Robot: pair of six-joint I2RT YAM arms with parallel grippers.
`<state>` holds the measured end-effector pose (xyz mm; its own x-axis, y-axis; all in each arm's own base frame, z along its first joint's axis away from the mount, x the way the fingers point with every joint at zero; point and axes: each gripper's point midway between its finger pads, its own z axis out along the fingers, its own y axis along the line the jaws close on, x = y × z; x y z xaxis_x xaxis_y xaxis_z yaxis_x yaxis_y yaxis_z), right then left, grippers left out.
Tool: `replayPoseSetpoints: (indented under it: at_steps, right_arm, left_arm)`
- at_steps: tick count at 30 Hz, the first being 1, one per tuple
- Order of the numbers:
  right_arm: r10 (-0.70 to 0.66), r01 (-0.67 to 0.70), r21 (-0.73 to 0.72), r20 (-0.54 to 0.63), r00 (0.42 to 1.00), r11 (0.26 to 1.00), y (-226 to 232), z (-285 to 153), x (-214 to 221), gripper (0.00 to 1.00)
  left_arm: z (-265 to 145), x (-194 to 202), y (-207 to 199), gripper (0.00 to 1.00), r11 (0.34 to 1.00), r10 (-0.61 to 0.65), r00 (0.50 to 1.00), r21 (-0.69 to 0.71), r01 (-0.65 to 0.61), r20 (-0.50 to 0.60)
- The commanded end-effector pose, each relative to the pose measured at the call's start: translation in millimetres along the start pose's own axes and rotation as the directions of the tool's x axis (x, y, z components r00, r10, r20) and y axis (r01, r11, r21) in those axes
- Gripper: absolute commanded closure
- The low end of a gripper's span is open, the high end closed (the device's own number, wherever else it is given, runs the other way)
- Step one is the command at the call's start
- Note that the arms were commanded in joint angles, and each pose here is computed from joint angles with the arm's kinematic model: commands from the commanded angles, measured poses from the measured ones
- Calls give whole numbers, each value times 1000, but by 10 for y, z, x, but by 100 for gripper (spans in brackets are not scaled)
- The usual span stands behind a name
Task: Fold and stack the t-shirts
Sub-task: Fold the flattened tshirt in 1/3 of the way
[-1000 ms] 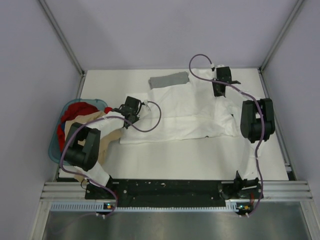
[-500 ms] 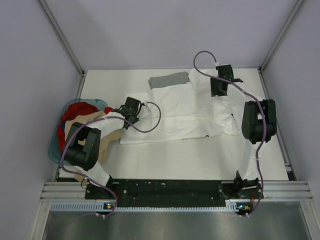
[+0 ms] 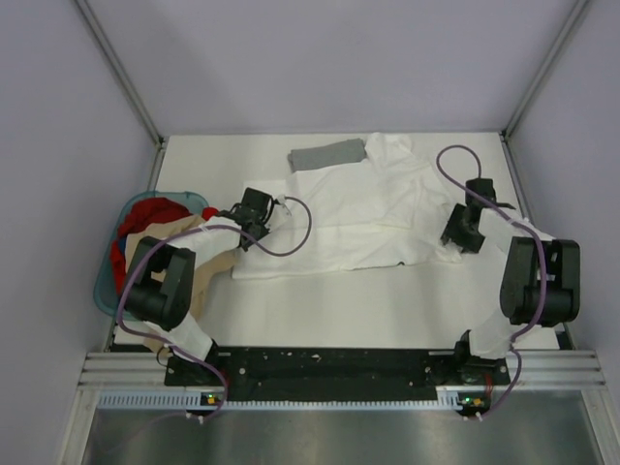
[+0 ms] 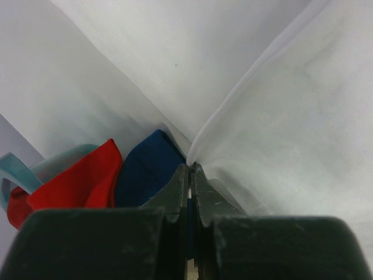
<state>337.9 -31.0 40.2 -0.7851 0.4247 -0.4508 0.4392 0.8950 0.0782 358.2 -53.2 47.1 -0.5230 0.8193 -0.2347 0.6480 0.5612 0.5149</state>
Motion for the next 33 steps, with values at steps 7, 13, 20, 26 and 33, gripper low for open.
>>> replayPoseSetpoints:
  at_steps: [7,13,20,26,33]
  right_arm:
    - [55,-61,112,55,997,992,-206,25,-5,100]
    - [71,-81,162,68,995,984,-391,32,-58,98]
    - [155,-173,244,88,984,954,-713,62,-78,64]
    - [200,-224,238,120,972,945,-816,-44,-160,46]
    - [227,-243,123,132,965,962,-640,-305,-160,36]
  left_arm:
    - [1,9,118,100,999,-12,1000,-47,11,-7]
    - [62,91,272,100,993,3,999,-118,-9,-52]
    - [27,60,268,100,994,4,999,-105,-8,-34]
    - [-13,14,257,100,996,2,1000,-84,-3,-12]
    - [-212,-179,324,49,999,-1,997,-51,5,71]
